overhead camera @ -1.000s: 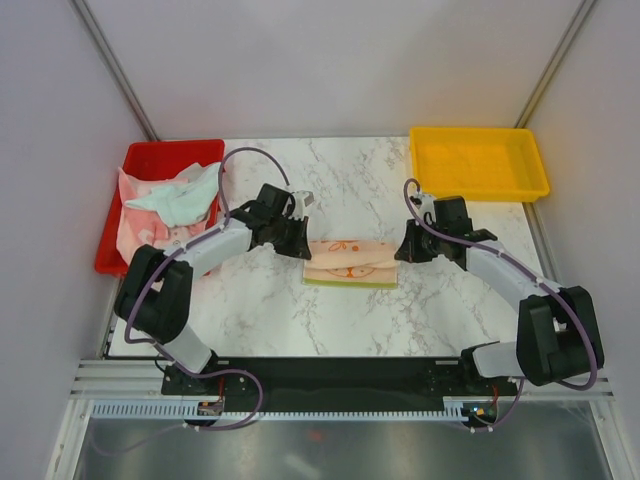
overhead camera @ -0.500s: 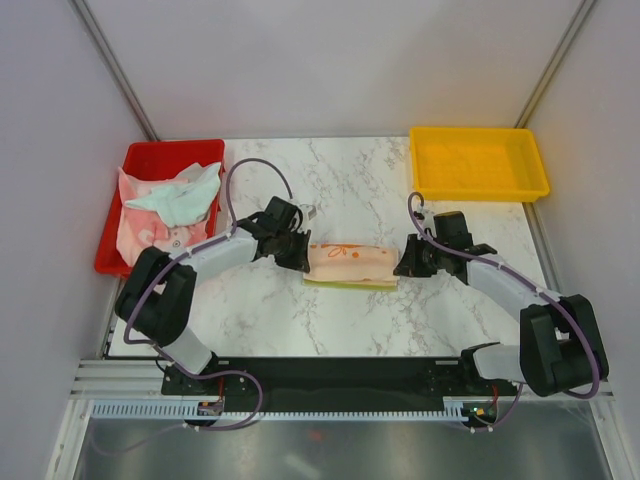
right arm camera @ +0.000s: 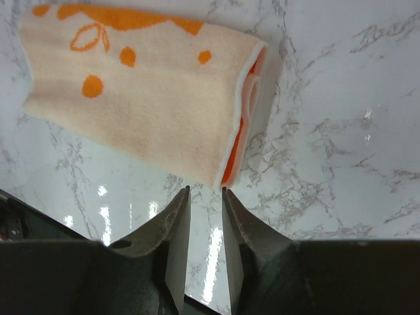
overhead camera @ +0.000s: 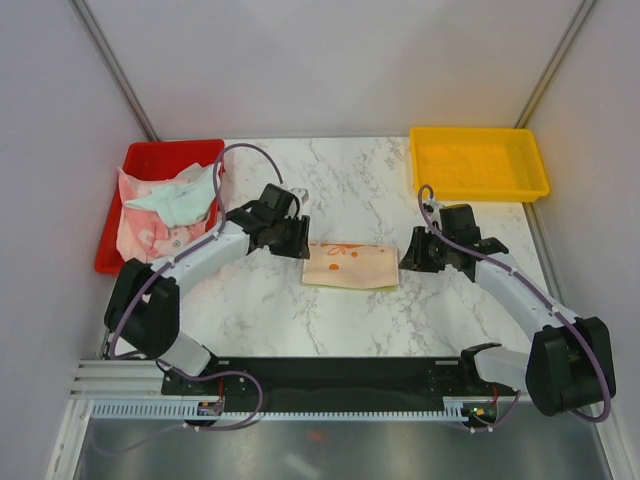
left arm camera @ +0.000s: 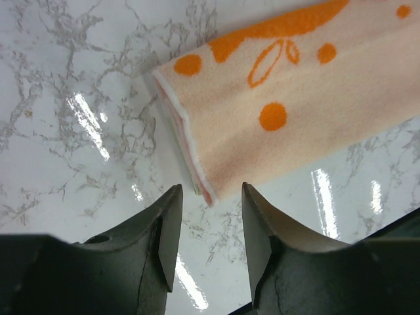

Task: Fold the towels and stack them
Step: Fold the towel

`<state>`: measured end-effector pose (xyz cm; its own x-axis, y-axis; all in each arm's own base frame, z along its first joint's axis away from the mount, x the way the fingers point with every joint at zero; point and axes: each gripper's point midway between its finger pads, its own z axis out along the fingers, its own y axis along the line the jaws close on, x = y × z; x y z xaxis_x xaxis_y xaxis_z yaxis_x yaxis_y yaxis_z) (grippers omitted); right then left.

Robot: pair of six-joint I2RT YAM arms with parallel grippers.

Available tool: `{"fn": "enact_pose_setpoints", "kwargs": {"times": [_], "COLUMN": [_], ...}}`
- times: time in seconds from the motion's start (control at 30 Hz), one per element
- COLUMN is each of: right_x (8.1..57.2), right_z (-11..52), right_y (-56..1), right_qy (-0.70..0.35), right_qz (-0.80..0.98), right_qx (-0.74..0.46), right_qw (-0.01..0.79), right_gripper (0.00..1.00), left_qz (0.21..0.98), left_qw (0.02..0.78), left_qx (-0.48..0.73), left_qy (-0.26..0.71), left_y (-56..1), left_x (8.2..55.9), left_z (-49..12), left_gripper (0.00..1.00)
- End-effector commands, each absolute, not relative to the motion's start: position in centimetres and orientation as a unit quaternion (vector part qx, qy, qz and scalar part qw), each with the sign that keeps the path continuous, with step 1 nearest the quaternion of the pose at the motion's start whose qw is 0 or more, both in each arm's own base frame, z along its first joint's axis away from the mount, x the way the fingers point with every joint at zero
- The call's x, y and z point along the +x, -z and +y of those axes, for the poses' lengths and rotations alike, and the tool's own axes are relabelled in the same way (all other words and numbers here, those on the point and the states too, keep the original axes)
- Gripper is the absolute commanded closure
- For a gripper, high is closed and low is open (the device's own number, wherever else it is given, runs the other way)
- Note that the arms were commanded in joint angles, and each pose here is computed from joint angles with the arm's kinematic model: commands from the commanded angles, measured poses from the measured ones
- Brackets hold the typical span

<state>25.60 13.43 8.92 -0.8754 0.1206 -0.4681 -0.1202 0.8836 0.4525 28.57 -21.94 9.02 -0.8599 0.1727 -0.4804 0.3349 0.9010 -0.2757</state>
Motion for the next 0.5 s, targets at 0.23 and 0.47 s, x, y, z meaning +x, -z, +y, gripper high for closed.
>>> {"fn": "enact_pose_setpoints", "kwargs": {"times": [0.23, 0.47], "right_x": [28.5, 26.5], "right_z": [17.4, 17.1], "right_y": [-8.9, -4.1], "right_qy": [-0.35, -0.34], "right_qz": [0.892, 0.906], "right_qx": [0.047, 0.042], "right_qw": [0.283, 0.247], "right_gripper": [0.67, 0.67], "left_qz": [0.93, 0.962], "left_qw": [0.212, 0.171], "left_qx": [0.106, 0.071], "left_qy": [0.281, 0.2], "left_y": [-8.9, -3.4], "left_x": [27.6, 27.2], "left_z": [-26.7, -24.2], "left_gripper": [0.55, 0.55]}}
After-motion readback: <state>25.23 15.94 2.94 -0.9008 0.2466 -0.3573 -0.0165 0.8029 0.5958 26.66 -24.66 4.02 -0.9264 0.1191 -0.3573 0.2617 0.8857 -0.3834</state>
